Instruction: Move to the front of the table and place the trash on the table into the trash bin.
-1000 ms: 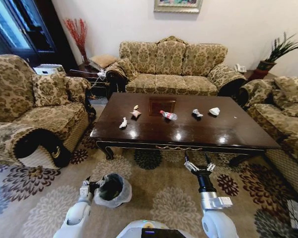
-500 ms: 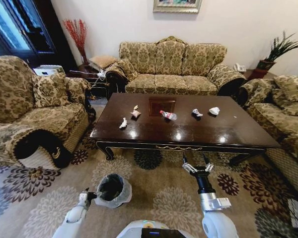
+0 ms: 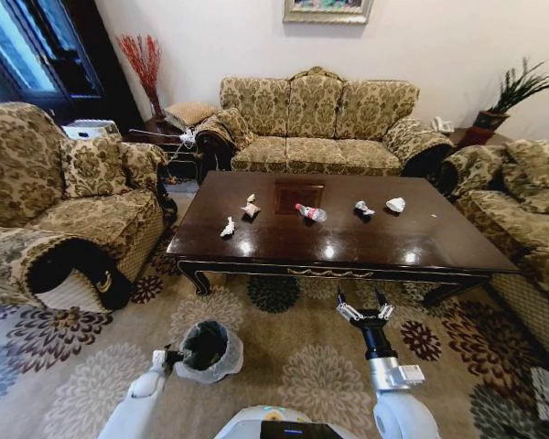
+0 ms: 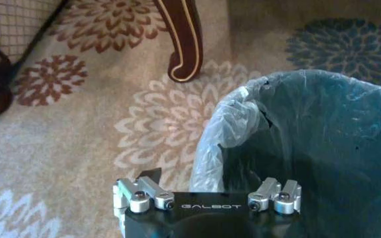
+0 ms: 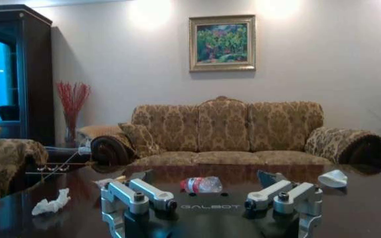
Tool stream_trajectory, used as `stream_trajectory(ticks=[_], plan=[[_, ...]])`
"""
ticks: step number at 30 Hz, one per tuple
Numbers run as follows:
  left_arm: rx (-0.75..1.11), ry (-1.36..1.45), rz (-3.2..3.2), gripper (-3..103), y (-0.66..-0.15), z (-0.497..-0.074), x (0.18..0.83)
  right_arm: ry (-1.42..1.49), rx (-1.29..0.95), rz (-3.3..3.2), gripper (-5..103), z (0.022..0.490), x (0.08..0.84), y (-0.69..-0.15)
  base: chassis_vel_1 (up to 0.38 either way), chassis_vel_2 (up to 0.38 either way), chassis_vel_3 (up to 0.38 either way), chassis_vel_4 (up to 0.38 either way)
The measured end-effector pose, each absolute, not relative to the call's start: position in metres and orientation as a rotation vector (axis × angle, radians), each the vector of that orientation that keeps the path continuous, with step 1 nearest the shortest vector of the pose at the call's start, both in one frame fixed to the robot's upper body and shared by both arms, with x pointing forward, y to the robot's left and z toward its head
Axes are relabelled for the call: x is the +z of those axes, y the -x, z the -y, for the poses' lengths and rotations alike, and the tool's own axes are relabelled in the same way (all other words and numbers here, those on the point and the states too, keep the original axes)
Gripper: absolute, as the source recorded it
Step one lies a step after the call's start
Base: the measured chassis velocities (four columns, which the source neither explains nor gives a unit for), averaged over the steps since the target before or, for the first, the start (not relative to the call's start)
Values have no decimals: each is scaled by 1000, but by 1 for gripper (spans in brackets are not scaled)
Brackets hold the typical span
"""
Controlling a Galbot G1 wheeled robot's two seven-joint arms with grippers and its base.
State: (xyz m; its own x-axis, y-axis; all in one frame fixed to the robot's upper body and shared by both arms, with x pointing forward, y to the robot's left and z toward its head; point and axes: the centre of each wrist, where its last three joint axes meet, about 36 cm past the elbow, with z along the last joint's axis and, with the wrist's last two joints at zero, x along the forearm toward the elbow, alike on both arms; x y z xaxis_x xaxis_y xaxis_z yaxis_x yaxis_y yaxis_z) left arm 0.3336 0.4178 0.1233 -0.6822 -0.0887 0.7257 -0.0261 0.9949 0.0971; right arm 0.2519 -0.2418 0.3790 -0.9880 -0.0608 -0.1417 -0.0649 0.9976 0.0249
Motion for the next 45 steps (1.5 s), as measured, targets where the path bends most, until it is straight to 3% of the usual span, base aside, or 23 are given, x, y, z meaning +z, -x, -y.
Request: stream_trajectory(ticks=[2,3,6,8,10,11,13,14,17,28,30,33,45], plan=[[-95,-82,2305,86,-340,-416,123,90,43,-3002,100,242,378,-252,0,0,0,0],[-92,-86,2294,78,-344,-415,122,86,42,-3004,100,243,378,-252,0,0,0,0],[-97,-92,2286,74,-349,-415,121,81,41,-3006,100,244,377,-252,0,0,0,0],[-101,-99,2283,66,-350,-415,121,77,43,-3007,100,245,377,-252,0,0,0,0],[-102,-100,2282,66,-351,-416,120,76,45,-3007,100,245,377,-252,0,0,0,0],[-108,-102,2277,57,-351,-416,119,72,49,-3009,100,245,376,-252,0,0,0,0],[-108,-103,2275,57,-350,-415,118,70,49,-3011,100,245,376,-252,0,0,0,0],[-105,-103,2274,49,-349,-414,116,69,47,-3014,100,246,375,-252,0,0,0,0],[-98,-102,2275,46,-348,-413,113,64,42,-3015,100,247,374,-253,0,0,0,0],[-77,-120,2275,11,-342,-407,111,47,64,-3008,100,247,375,-251,0,0,0,0],[-74,-123,2273,11,-341,-406,111,47,64,-3007,100,246,375,-251,0,0,0,0],[-49,-132,2269,2,-336,-405,113,44,66,-3000,100,247,376,-251,0,0,0,0],[2,-154,2298,0,-301,-404,134,39,105,-2984,100,246,370,-251,0,0,0,0]])
